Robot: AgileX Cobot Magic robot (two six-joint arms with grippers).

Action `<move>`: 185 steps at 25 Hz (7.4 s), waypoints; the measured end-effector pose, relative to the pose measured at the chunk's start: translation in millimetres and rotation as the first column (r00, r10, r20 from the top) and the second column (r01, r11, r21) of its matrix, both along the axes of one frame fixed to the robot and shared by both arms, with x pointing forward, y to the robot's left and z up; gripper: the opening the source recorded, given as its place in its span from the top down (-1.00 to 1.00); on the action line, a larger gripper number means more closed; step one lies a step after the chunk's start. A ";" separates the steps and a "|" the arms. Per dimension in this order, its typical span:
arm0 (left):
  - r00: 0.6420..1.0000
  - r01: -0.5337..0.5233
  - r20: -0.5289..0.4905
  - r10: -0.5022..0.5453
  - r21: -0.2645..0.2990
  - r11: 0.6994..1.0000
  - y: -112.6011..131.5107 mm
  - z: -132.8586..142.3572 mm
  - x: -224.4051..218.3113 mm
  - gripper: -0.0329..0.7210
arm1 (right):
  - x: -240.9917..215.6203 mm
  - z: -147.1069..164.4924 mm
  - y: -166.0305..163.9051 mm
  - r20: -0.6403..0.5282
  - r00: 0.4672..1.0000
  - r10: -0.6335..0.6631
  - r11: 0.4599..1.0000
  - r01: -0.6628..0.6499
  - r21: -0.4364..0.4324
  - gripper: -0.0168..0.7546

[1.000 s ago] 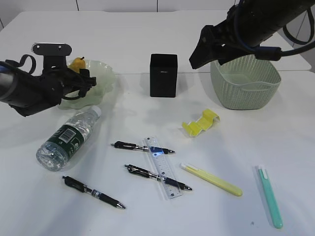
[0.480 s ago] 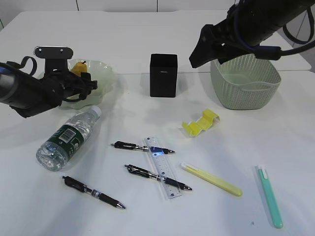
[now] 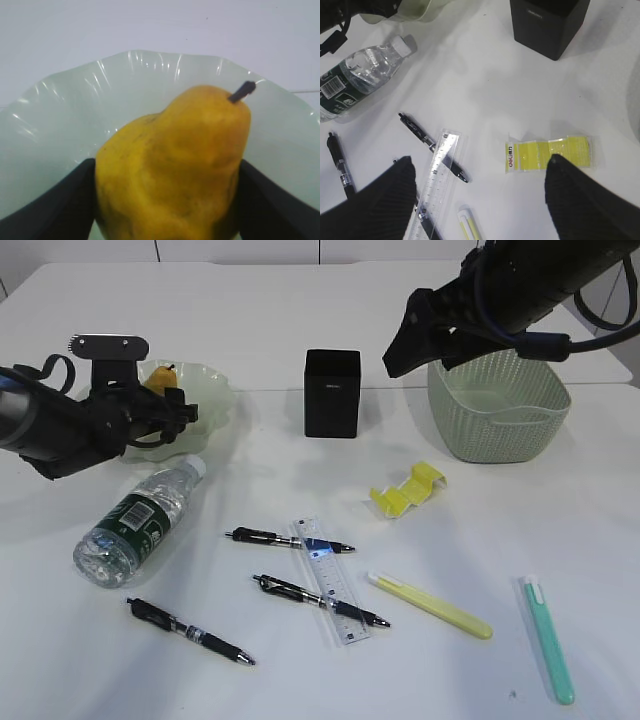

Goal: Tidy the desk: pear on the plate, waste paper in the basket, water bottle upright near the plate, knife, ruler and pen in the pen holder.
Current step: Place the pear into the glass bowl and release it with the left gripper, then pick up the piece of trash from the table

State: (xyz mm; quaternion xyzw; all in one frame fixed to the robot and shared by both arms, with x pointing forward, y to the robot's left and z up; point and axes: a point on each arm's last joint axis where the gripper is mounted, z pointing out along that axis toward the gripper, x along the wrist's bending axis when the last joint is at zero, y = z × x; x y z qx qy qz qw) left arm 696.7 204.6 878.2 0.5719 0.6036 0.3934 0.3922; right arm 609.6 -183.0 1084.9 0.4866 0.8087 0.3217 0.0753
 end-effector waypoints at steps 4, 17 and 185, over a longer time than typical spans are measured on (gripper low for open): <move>1.000 -0.001 -0.004 0.001 -0.001 1.000 0.9 -0.3 0.1 -0.55 | 0.2 0.2 0.1 0.001 1.000 -0.001 1.000 0.001 0.002 -0.58; 0.999 -0.026 -0.029 0.025 -0.022 0.999 6.2 -2.5 0.1 -0.63 | 0.1 0.2 0.2 0.001 1.000 -0.001 1.000 0.001 0.003 -0.58; 0.961 0.008 0.275 0.001 -0.030 1.000 51.0 199.3 -166.9 -0.16 | -10.5 -6.2 -2.3 -0.214 0.968 -0.132 0.990 0.139 0.017 -0.58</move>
